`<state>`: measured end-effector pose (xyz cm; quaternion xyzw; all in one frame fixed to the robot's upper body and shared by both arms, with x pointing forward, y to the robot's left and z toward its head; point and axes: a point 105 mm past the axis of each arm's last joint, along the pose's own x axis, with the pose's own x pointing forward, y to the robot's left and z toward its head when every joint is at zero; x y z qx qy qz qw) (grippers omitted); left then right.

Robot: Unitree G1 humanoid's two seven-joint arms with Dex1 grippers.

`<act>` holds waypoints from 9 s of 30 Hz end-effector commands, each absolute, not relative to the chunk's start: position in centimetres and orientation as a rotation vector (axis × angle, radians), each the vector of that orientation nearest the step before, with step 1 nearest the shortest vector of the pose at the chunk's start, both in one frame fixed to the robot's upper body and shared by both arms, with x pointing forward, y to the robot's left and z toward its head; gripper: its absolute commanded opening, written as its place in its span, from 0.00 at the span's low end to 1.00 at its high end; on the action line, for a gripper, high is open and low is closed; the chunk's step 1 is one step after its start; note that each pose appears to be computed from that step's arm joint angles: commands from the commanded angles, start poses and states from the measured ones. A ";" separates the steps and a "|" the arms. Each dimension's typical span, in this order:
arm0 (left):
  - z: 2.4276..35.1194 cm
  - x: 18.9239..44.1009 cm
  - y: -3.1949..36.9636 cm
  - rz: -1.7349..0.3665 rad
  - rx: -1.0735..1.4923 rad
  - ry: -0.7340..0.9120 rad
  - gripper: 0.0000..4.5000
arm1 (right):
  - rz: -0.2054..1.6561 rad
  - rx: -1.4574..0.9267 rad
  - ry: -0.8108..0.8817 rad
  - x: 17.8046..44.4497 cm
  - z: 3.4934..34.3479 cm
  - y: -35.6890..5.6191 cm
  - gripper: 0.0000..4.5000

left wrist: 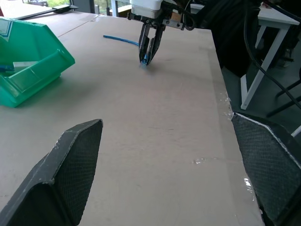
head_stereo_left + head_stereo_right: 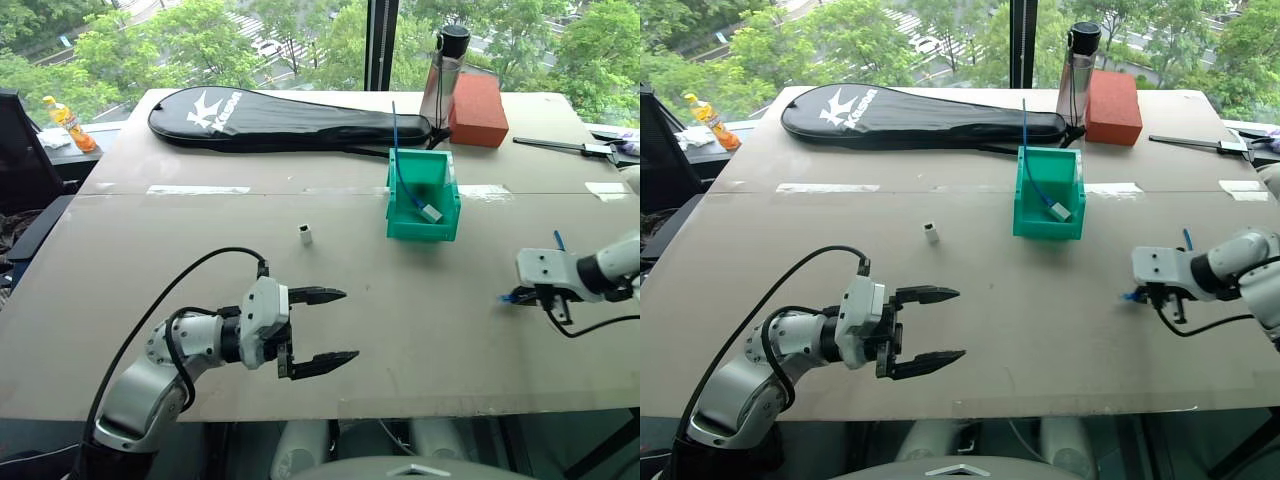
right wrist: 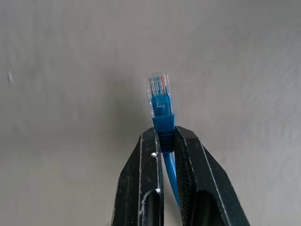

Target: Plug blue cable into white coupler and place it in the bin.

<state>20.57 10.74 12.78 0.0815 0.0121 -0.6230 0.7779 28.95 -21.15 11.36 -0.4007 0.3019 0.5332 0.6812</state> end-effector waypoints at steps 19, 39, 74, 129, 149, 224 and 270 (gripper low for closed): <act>12.6 22.6 12.9 -1.196 0.269 0.036 1.00 | 1.321 -0.958 0.498 31.9 10.8 -6.6 0.65; 10.8 31.0 8.5 -1.372 0.449 0.074 1.00 | 0.948 -0.391 0.056 22.7 16.0 -15.4 0.99; 18.4 30.0 1.8 -1.433 0.468 -0.483 0.01 | 0.571 0.583 0.061 22.1 16.1 -11.8 1.00; 19.0 32.6 8.1 -1.134 0.215 -0.339 0.82 | 0.622 0.756 -0.003 25.2 18.8 -10.2 0.00; 12.6 37.1 18.3 -0.935 0.273 0.032 0.82 | 0.612 0.694 -0.057 25.8 18.8 -11.0 0.00; 8.2 33.2 5.1 -1.477 0.510 0.101 0.08 | 1.427 -0.467 0.132 31.4 14.6 -5.5 0.00; 13.8 33.3 5.2 -1.343 0.246 0.064 0.08 | 1.133 -0.312 -0.295 28.2 20.9 -8.8 0.70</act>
